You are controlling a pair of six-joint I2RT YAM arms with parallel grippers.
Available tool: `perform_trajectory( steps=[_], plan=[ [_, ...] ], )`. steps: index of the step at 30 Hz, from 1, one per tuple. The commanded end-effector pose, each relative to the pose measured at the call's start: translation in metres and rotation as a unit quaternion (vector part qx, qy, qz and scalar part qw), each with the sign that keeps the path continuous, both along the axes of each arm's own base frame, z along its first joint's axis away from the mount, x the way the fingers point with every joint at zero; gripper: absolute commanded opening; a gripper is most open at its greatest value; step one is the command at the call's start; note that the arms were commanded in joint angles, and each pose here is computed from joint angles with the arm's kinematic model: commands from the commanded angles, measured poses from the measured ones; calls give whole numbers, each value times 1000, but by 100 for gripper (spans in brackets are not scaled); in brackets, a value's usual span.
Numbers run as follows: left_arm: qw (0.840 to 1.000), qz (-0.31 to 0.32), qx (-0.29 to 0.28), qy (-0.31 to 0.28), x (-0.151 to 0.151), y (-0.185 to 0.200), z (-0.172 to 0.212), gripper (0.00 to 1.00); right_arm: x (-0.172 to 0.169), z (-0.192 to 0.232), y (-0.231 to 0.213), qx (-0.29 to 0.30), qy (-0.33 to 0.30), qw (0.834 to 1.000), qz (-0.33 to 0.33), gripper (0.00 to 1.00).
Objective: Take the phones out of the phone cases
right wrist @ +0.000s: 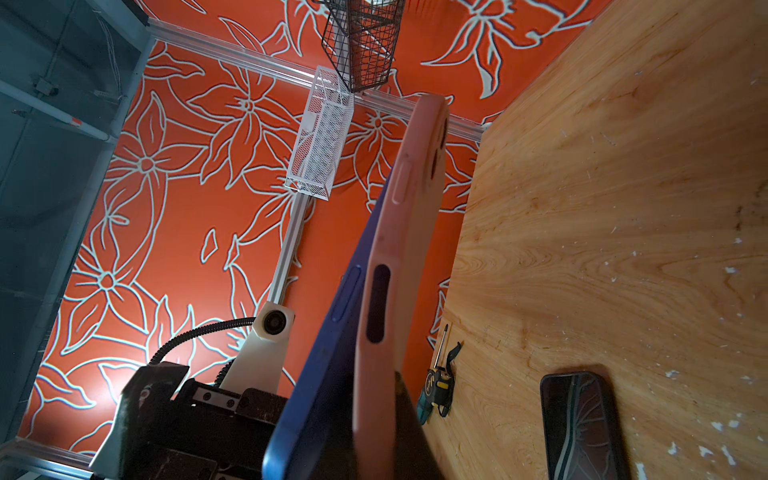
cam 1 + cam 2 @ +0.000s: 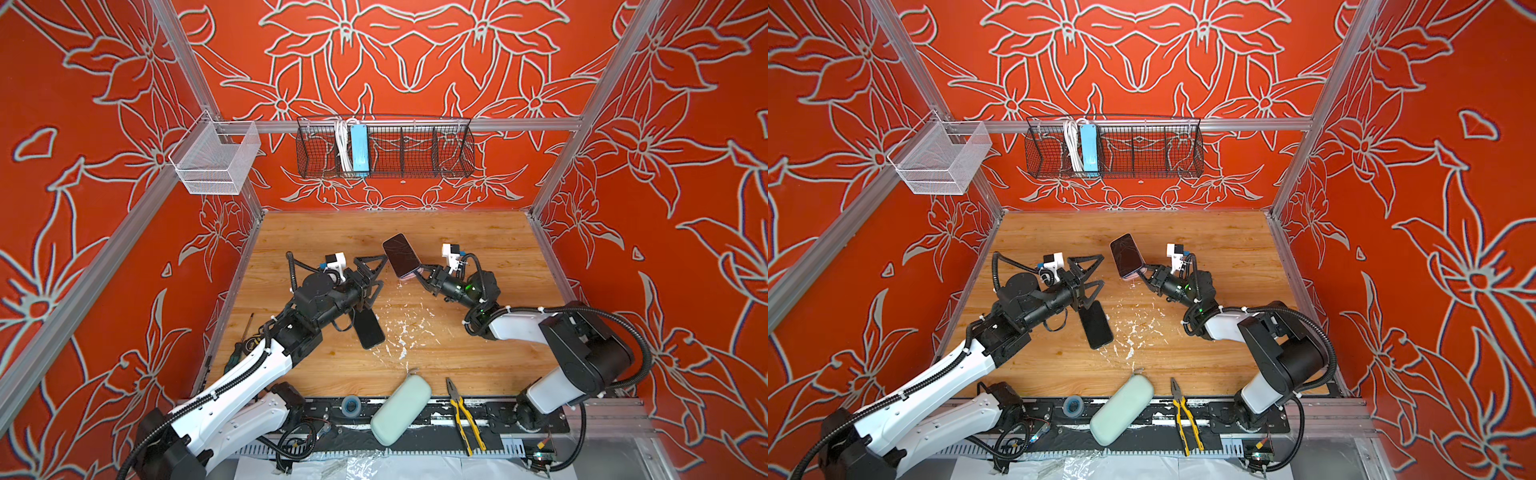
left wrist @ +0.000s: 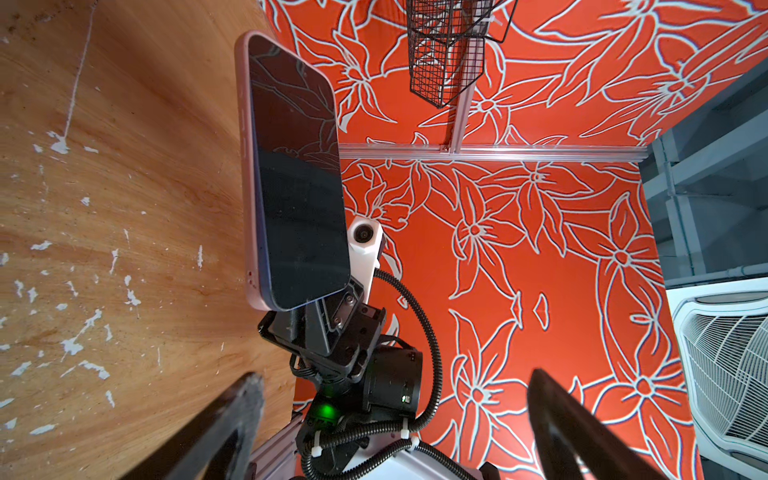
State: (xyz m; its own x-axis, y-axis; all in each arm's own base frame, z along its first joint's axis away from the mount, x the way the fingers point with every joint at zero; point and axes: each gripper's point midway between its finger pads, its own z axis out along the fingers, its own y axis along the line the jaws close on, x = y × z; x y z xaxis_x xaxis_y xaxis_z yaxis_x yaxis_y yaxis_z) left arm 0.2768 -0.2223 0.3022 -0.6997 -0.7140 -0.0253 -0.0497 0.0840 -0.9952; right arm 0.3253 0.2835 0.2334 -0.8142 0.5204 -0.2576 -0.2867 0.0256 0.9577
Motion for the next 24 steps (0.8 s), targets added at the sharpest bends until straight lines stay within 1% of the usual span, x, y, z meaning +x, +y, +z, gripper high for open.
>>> perform_trajectory(
  steps=[1, 6, 14, 16, 18, 24],
  plan=[
    [1000, -5, -18, -13, -1, -8, 20, 97, 2, 41, -2, 42, -66, 997, -10, 2],
    [999, -9, -32, -8, 0, -19, 23, 97, 3, 41, -6, 44, -69, 996, -22, 2],
    [999, 10, -48, 4, -1, -25, 20, 97, 2, 42, -17, 39, -78, 995, -58, 1],
    [999, 15, -41, 19, 4, -31, 9, 97, 2, 42, -19, 38, -79, 994, -65, 1],
    [999, 18, -45, 22, 6, -32, 7, 97, 2, 44, -20, 39, -82, 993, -70, 1],
    [998, 20, -50, 14, 11, -40, 12, 97, 1, 49, -20, 44, -90, 992, -81, 1]
  ],
)
